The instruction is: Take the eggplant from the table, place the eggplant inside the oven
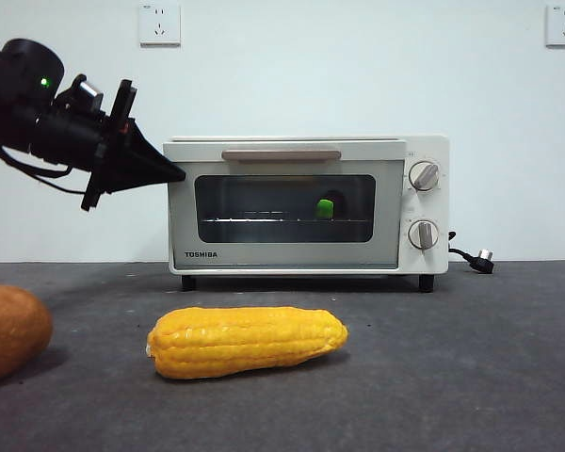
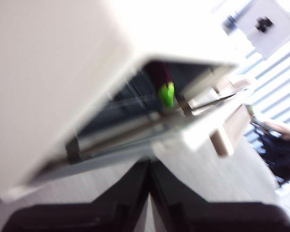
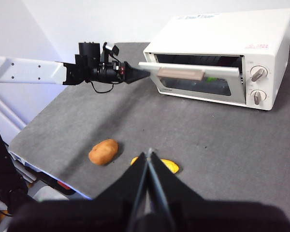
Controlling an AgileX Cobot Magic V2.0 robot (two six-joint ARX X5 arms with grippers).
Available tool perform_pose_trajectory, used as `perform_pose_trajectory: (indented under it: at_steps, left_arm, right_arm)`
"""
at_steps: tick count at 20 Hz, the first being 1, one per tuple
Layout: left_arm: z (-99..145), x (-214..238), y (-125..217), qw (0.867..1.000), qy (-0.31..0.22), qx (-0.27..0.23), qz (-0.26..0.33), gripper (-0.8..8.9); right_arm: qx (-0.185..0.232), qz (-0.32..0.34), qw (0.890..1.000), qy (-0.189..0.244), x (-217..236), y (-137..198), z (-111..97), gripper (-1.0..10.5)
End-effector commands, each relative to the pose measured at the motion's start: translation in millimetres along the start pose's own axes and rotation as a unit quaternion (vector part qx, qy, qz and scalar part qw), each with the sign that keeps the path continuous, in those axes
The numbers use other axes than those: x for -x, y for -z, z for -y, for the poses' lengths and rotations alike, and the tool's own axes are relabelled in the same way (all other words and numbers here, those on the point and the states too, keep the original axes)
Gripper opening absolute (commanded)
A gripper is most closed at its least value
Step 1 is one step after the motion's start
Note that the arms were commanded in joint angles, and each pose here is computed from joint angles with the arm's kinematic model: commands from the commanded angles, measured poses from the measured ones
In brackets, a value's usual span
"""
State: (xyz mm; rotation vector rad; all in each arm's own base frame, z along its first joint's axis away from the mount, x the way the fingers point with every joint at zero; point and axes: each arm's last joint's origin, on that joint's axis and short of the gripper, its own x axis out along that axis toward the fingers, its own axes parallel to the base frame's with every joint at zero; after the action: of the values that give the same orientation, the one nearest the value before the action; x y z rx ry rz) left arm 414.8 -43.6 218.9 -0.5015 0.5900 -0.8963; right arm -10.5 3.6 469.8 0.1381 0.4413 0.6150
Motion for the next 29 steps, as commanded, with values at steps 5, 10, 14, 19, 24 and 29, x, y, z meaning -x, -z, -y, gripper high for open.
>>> perform_pose_trajectory:
  at_steps: [5, 10, 14, 19, 24, 29]
  left_arm:
    - [4.9, 0.1, -12.6, 0.999, -0.018, -0.017, 0.020, -0.06]
    - [10.9, 3.3, -16.3, 1.000, -0.016, -0.014, 0.017, -0.06]
    - [27.2, 11.5, -24.1, 0.999, -0.015, -0.034, 0.024, -0.06]
    - [61.7, 31.2, -37.6, 0.997, -0.027, -0.062, 0.043, -0.06]
    - [104.2, 57.1, -40.8, 0.990, -0.089, -0.105, 0.042, -0.06]
    - [148.1, 82.3, -32.5, 0.976, -0.160, -0.146, 0.020, -0.06]
  right_arm:
    - [-0.008, -0.019, 1.000, 0.004, -3.2, 4.8, 1.8, -0.1]
    - [-0.010, -0.025, 1.000, 0.006, -6.6, 6.0, 2.9, -0.1]
    - [-0.008, -0.028, 1.000, 0.006, -8.0, 6.4, 3.4, -0.1]
    - [-0.006, -0.028, 1.000, 0.009, -8.5, 6.2, 3.6, -0.1]
    - [0.003, -0.027, 1.000, 0.015, -8.5, 6.2, 4.0, -0.1]
    - [0.013, -0.026, 0.999, 0.030, -9.0, 5.7, 5.0, -0.1]
